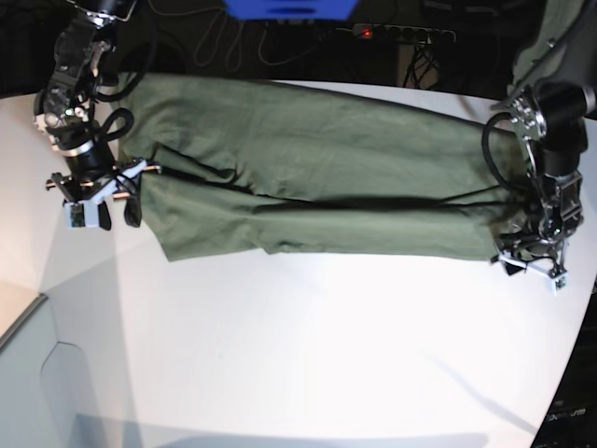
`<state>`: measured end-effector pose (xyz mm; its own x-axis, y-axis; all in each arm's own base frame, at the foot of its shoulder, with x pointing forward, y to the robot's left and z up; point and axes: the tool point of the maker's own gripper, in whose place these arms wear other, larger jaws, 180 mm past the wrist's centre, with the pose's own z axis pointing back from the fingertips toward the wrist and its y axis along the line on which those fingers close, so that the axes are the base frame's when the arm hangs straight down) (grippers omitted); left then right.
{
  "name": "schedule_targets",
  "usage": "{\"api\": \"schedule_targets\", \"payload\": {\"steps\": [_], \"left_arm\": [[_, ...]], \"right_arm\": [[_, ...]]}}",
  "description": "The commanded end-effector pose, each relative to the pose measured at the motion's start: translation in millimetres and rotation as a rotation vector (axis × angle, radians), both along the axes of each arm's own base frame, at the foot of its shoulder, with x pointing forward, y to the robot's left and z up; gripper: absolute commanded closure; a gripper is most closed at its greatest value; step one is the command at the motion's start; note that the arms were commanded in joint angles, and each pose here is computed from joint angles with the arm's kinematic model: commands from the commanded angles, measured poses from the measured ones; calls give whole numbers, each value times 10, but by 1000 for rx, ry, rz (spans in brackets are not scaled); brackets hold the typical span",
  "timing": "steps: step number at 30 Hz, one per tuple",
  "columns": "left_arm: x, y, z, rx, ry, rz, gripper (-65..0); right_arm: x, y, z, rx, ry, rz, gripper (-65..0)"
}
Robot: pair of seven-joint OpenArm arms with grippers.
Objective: Layout the t-shirt on the table in an organized manner, then fold the t-shirt properly
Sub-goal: 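Regrasp the folded shirt's corners with both grippers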
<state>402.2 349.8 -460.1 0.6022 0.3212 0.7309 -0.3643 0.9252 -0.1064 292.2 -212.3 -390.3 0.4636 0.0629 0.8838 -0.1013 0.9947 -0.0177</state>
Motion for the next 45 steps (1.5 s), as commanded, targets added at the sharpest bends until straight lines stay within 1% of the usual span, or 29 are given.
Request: {"api": "schedule_targets", "payload": {"steps": [1,3,5,7,10,12,14,15,19,22,24,26,28,30,36,40,41,42,44,45], "left_arm": [[104,91,143,13,-30,11,-370],[90,74,115,8,-23,11,-366],[90,76,116,8,-24,12,-325],[88,65,108,5,-22,12,-259],[83,56,98,4,-21,11,-172],[85,47,95,3,-21,10,-110],[85,47,95,3,-21,10,-30],[85,47,95,3,-21,10,0],[87,38,92,1,-21,9,-1],[87,36,92,2,-20,8,0],[87,36,92,2,-20,8,0],[87,36,92,2,-20,8,0],[87,36,91,3,-20,7,0],[88,27,88,2,-20,7,0],[88,27,88,2,-20,7,0],[87,28,87,5,-17,4,0],[87,28,87,5,-17,4,0],[87,26,86,6,-17,3,0],[92,25,91,5,-19,3,0],[92,27,92,4,-20,4,0]], "right_arm": [[76,-20,138,2,-52,2,-301],[181,-21,228,1,-81,3,-301],[269,-20,299,2,-104,3,-302],[375,-3,362,11,-127,1,-302],[512,22,314,41,-123,-1,-302],[592,32,220,68,-104,-4,-302],[671,58,108,100,-79,-6,-302],[691,38,39,107,-61,-7,-302],[780,16,-211,151,7,-11,-307],[805,-17,-370,173,55,-15,-344],[826,81,-428,173,77,18,-369],[817,140,-468,148,99,63,-387],[813,274,-509,141,115,107,-390],[782,343,-590,148,140,122,-390],[760,373,-750,179,189,114,-388],[753,335,-755,168,194,116,-385],[753,335,-755,168,194,116,-374],[753,339,-756,168,194,118,-348],[744,418,-771,160,202,145,-262],[739,462,-778,155,205,161,-202]]}}
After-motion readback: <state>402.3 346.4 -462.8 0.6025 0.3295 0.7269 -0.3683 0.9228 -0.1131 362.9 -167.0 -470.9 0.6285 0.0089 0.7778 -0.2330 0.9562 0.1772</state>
